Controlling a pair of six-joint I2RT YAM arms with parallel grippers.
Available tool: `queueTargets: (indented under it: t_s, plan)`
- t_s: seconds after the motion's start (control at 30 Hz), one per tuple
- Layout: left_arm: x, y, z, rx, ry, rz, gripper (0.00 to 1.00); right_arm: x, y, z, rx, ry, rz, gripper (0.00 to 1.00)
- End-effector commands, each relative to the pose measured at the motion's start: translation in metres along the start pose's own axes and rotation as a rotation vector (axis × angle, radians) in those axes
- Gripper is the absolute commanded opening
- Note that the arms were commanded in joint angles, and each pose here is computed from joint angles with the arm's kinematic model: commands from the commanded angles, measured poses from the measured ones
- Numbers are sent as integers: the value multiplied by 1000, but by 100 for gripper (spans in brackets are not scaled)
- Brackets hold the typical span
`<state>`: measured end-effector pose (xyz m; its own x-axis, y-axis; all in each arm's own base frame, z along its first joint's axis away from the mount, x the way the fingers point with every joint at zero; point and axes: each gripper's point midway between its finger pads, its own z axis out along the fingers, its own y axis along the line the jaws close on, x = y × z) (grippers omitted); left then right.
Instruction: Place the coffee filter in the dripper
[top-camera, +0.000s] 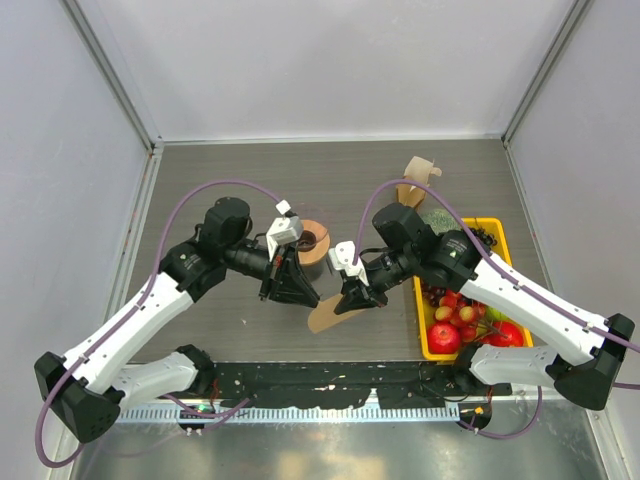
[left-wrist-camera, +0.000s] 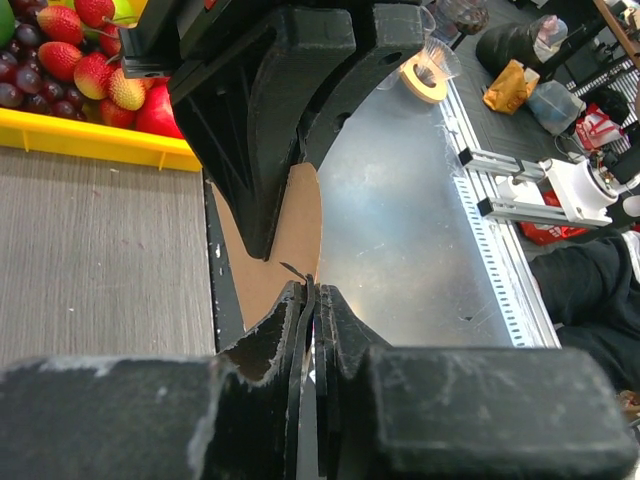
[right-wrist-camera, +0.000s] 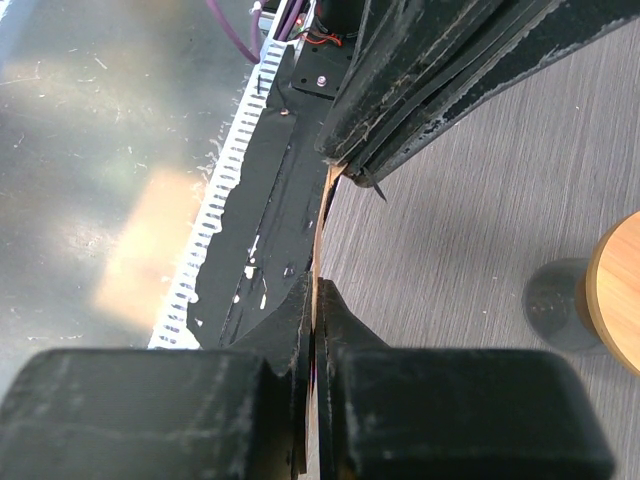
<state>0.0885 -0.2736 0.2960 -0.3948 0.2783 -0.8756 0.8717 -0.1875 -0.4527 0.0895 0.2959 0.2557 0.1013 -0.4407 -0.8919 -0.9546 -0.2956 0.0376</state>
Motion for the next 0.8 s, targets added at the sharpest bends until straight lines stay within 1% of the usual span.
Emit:
queueTargets:
  t_s: [0.0,0.03,0.1,0.13,0.4,0.77]
  plan:
    - [-5,1,2,4,-14,30,9,-16,-3,-2,14,-36,-40,5]
    - [-4,2,2,3,-12,26,8,-16,-3,-2,13,-35,-40,5]
    - [-3,2,3,5,-12,26,1,-16,-3,-3,18,-35,-40,5]
    - [-2,2,3,3,-11,22,0,-15,-4,-3,21,-32,-40,5]
    - [-1,6,5,1,-17,-19,0,-20,-3,-5,23,-41,-69,5]
    - [-1,12,7,-1,-21,-40,0,-23,-4,-4,20,-46,-77,5]
